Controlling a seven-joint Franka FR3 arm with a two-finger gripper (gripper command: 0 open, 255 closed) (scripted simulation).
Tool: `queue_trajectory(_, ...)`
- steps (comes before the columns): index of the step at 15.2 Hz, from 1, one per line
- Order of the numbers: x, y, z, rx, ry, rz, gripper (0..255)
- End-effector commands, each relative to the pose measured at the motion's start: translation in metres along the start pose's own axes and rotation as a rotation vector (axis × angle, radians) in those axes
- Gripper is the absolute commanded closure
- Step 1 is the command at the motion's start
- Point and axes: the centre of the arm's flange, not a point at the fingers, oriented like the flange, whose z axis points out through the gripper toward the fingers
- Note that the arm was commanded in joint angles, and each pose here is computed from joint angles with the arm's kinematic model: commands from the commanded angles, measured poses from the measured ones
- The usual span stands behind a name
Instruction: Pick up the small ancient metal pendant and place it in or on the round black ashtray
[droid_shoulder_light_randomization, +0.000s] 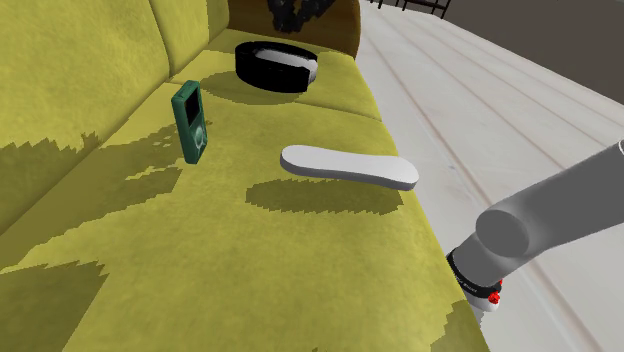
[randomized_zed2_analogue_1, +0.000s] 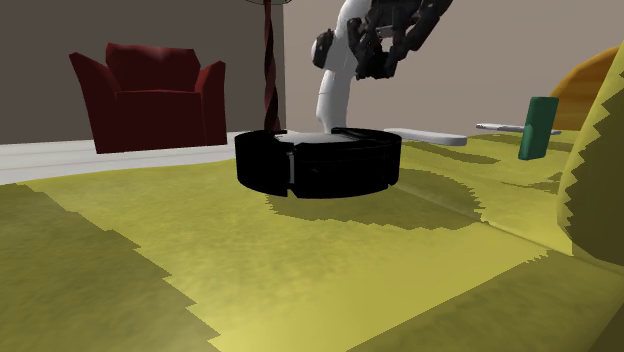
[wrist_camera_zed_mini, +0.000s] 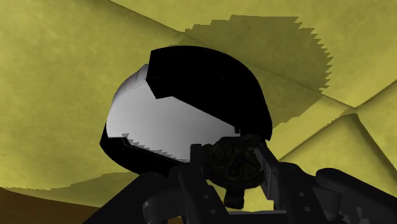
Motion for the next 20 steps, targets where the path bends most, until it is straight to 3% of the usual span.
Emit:
queue_trajectory(1,0.021,0.008,0.017,0.000,0.000,-0.001,255)
queue_trajectory(8,0.095,0.030,0.067,0.000,0.000,-0.001,255)
queue_trajectory(20,0.060,0.031,0.120,0.000,0.000,-0.001,255)
